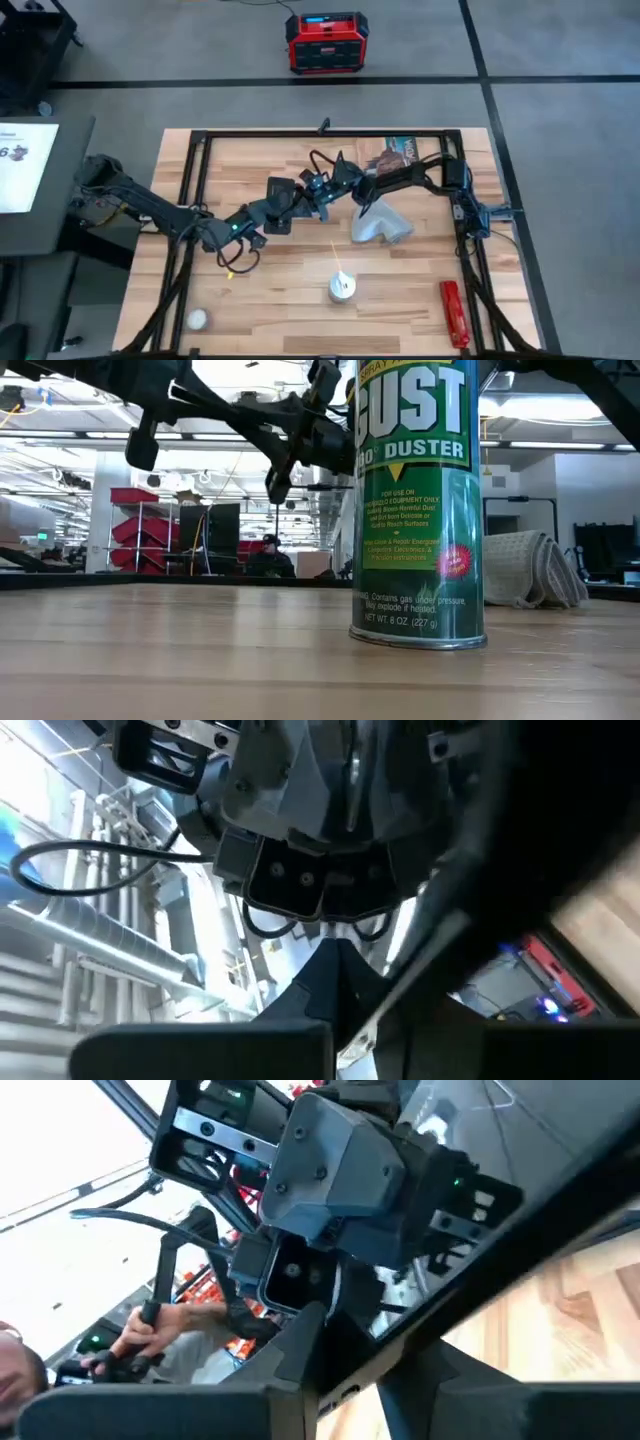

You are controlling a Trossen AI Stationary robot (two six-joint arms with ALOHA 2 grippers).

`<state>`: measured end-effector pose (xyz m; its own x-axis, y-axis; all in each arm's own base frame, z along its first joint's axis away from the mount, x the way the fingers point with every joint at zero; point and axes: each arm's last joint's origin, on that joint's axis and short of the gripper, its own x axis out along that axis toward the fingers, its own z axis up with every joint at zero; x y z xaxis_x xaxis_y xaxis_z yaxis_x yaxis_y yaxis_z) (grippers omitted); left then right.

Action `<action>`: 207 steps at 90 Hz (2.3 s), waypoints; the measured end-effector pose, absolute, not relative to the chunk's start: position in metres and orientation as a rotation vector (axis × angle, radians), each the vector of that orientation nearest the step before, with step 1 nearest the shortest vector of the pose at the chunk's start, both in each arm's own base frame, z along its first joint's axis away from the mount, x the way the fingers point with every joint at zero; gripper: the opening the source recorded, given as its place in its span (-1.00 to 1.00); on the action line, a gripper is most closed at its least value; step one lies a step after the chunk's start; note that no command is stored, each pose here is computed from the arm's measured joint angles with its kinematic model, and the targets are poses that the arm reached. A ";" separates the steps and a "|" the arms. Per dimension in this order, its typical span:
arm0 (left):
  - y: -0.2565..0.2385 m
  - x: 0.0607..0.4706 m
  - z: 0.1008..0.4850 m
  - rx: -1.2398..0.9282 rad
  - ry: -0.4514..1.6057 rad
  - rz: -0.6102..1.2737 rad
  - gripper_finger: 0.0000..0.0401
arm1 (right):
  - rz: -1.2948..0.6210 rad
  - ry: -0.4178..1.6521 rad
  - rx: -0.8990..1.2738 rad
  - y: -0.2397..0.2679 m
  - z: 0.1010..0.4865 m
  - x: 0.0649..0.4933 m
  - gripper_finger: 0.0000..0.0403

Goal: Apply microfiber cloth
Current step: Spray the back of the black cellphone using the white spray bottle

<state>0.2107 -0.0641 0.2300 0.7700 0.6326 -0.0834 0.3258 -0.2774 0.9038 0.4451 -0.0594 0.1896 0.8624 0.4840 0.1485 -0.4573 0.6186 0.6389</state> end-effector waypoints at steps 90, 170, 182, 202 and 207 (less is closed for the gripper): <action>-0.063 0.210 0.229 1.836 0.758 0.395 -0.99 | 0.418 -0.001 0.592 -0.069 0.195 0.438 -0.73; -0.061 0.210 0.229 1.742 0.747 0.442 -0.28 | 0.338 -0.020 0.482 -0.077 0.193 0.438 -0.90; -0.060 0.210 0.234 1.695 0.735 0.496 -0.17 | 0.331 -0.034 0.476 -0.081 0.195 0.437 -0.90; -0.049 0.208 0.247 1.583 0.678 0.574 -0.16 | 0.277 0.014 0.416 -0.090 0.217 0.428 -0.90; -0.045 0.208 0.249 1.551 0.662 0.589 -0.16 | 0.253 0.035 0.380 -0.091 0.227 0.424 -0.90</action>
<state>0.2078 -0.0453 0.2494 0.7009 0.7131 -0.0144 0.0685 -0.0471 0.9965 0.4240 -0.0908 0.2268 0.9680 0.2505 0.0131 -0.2374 0.8978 0.3709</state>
